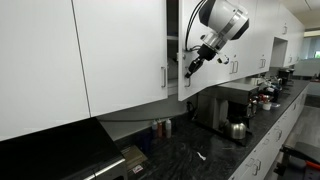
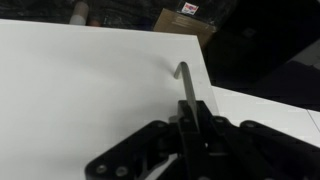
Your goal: Open the right cabinet door
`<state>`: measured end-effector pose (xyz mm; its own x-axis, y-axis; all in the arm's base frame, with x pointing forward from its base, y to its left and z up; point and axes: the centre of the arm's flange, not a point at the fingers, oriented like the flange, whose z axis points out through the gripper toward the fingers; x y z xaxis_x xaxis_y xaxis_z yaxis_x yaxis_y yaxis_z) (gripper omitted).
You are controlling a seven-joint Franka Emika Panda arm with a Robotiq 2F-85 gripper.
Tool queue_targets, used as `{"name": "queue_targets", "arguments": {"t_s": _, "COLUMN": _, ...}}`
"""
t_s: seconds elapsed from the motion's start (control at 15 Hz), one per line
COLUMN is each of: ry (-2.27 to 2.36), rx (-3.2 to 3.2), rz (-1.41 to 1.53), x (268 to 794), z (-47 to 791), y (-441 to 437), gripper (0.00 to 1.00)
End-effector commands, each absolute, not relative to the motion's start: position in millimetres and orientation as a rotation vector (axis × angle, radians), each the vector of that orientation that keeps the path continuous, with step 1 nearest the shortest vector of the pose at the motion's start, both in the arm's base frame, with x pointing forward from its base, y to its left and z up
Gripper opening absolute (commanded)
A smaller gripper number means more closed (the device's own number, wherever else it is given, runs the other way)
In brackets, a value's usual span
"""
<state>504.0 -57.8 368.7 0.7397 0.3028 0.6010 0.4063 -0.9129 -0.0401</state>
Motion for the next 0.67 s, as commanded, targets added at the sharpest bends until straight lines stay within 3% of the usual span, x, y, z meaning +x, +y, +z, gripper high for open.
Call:
{"name": "queue_targets", "arguments": {"t_s": 0.0, "ry": -0.371, "rx": -2.719, "rz": -0.909, "x": 466.7, "z": 380.3, "y": -89.3, "gripper": 0.03}}
{"name": "queue_targets", "arguments": {"t_s": 0.6, "ry": -0.328, "rx": -2.727, "rz": -0.933, "x": 433.6, "z": 378.8, "y": -97.7, "gripper": 0.03}}
